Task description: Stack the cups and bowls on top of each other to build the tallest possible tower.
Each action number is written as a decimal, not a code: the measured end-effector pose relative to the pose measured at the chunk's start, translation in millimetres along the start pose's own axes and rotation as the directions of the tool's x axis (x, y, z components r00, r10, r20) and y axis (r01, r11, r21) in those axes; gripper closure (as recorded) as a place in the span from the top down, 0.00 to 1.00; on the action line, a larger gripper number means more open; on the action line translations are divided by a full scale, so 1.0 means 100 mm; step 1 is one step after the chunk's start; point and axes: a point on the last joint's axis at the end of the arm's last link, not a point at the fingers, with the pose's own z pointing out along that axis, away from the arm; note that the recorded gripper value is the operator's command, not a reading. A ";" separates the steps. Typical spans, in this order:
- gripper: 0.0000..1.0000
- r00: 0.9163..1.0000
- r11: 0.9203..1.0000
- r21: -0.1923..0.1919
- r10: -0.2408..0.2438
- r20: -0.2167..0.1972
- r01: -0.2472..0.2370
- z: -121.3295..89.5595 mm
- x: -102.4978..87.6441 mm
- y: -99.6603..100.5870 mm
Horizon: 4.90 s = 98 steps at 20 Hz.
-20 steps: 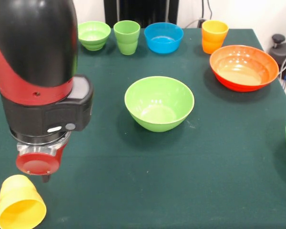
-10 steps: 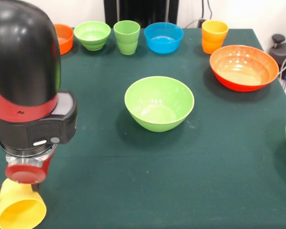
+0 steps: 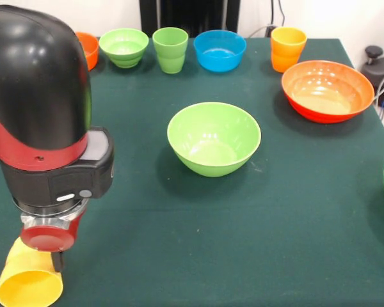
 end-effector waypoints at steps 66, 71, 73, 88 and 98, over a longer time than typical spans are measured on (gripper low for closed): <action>1.00 0.392 0.391 -0.056 -0.920 0.000 0.919 0.06 -0.40 -0.79; 1.00 0.390 0.389 -0.072 -0.921 0.005 0.919 0.04 -0.36 -0.75; 1.00 0.388 0.386 -0.073 -0.922 0.007 0.920 0.03 -0.36 -0.75; 1.00 0.364 0.360 -0.076 -0.930 0.045 0.930 0.01 -0.43 -0.65; 1.00 0.311 0.307 -0.050 -0.945 0.101 0.950 -0.06 -0.55 -0.51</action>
